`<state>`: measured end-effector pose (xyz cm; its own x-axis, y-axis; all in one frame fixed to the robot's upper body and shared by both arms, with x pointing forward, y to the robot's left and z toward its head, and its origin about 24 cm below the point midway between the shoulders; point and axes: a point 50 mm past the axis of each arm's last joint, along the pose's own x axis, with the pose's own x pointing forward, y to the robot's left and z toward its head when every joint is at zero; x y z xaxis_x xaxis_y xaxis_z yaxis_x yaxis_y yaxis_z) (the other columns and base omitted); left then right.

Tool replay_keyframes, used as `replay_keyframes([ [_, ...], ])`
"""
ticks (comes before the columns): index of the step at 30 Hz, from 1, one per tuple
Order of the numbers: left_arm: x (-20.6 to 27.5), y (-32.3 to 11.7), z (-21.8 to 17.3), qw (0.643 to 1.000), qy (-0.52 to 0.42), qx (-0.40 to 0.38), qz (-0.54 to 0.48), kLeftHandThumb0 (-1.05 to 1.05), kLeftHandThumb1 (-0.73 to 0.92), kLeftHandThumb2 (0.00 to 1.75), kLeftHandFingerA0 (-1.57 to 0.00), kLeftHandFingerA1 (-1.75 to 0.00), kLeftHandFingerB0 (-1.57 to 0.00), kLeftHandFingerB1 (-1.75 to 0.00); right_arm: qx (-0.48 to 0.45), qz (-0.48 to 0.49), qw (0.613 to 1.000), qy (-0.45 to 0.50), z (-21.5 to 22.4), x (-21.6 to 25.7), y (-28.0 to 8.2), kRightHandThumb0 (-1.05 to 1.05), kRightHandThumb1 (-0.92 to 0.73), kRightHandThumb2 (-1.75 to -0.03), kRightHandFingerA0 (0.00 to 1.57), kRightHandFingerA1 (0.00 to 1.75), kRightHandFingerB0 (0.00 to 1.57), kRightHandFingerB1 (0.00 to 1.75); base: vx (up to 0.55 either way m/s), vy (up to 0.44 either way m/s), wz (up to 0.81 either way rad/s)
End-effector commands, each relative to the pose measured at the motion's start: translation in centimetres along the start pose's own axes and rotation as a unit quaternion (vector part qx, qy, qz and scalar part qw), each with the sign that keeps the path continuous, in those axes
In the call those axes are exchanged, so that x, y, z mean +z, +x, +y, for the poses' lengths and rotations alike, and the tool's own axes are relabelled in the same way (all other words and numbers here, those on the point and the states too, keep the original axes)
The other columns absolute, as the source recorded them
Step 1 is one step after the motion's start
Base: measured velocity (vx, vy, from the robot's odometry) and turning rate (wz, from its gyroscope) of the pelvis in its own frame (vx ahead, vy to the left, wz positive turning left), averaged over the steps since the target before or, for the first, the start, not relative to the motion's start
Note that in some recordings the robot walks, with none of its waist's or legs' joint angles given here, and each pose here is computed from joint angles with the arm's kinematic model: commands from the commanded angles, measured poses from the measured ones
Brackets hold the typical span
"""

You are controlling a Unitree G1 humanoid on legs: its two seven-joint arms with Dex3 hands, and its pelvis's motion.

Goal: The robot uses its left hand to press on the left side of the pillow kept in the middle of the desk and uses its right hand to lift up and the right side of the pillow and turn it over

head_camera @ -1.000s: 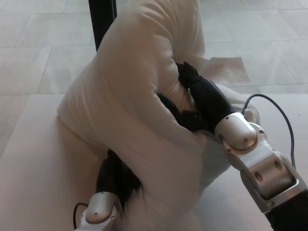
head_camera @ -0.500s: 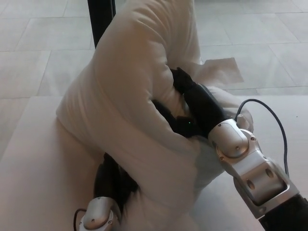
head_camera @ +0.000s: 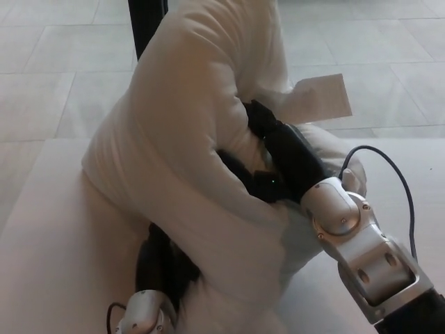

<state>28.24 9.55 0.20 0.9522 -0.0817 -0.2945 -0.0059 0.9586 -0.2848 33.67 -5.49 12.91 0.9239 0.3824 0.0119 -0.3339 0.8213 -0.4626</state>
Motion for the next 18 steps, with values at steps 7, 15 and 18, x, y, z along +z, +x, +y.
replay_keyframes([
  [7, -4.1, -4.8, -5.9, 0.972, -0.069, -0.188, 0.124, -0.67, 0.58, 0.9, -0.29, -0.72, 0.0, -0.09, 0.08, 0.069, 0.956, 0.274, -4.2, -3.1, -4.2, -0.53, -0.61, -0.58, 0.33, 0.88, 0.38, 0.34, 0.0, 0.0, 0.0],
  [15, -1.0, -7.7, 3.9, 0.986, -0.06, -0.134, 0.074, -0.61, 0.6, 0.94, -0.34, -0.71, 0.0, -0.19, -0.076, 0.097, 0.953, 0.278, -15.4, -7.1, -10.7, -0.59, -0.61, -0.58, 0.3, 0.55, 0.3, 0.31, 0.0, 0.0, 0.0],
  [18, -0.2, -8.4, 6.0, 0.99, -0.044, -0.12, 0.061, -0.58, 0.6, 0.96, -0.32, -0.71, -0.01, -0.26, -0.102, 0.119, 0.951, 0.267, -16.6, -8.1, -12.2, -0.58, -0.61, -0.58, 0.3, 0.56, 0.32, 0.32, 0.0, 0.0, 0.0],
])
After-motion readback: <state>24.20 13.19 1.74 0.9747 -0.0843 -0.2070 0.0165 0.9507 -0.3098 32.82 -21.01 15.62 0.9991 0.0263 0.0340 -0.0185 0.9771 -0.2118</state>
